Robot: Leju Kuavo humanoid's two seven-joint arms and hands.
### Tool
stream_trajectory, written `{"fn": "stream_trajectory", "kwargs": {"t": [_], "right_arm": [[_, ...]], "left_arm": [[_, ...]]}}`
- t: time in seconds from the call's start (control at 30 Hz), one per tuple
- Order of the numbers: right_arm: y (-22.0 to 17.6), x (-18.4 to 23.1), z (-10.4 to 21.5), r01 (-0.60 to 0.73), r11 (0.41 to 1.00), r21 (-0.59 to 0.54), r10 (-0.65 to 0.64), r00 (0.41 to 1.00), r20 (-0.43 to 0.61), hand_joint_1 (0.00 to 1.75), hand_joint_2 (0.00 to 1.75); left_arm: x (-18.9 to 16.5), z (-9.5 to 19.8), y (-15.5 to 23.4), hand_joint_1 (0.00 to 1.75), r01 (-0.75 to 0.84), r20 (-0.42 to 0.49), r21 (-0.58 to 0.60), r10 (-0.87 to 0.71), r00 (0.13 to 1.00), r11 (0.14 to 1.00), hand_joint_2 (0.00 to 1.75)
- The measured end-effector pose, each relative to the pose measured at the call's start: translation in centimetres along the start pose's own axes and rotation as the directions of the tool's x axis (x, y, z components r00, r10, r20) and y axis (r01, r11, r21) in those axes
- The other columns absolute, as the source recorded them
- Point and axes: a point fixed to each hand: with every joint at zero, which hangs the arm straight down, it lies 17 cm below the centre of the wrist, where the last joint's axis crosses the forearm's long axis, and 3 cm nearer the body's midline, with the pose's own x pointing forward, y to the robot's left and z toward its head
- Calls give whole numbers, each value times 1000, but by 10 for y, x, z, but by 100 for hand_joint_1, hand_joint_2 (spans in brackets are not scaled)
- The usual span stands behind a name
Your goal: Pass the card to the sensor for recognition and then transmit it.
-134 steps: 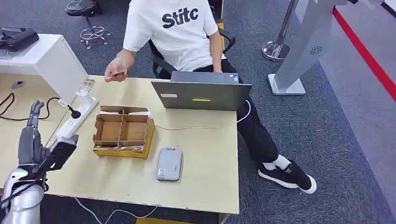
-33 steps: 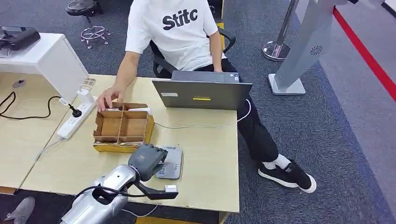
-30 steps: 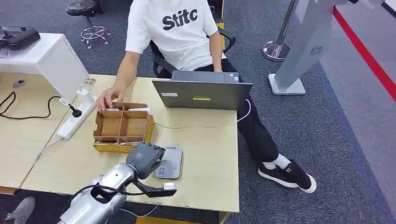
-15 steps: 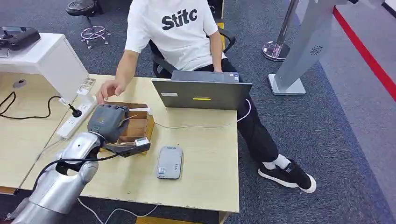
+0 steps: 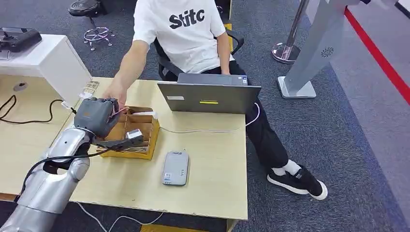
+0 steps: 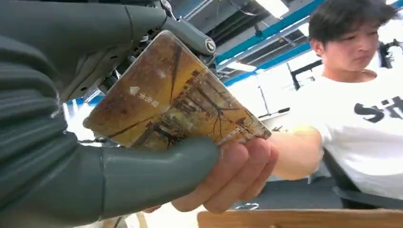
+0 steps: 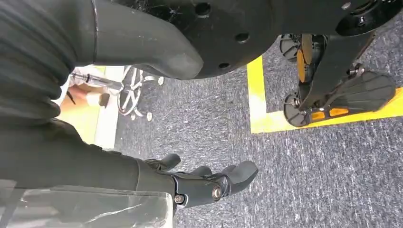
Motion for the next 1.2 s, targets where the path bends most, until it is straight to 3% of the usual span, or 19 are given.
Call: {"fn": "stream_trajectory", "kwargs": {"t": [0.37,0.73,1.2], "right_arm": [[0,0,0,2,1000,0,-2,1000,-1,0,175],[0,0,0,20,1000,-2,-20,1000,-5,0,175],[-1,2,0,52,999,-5,-52,999,3,0,175]], "left_arm": [[6,4,-1,0,2,32,4,-2,999,1000,175],[38,21,3,0,-62,87,35,59,994,997,175],[113,76,-24,0,-130,237,-40,136,962,991,175]]}}
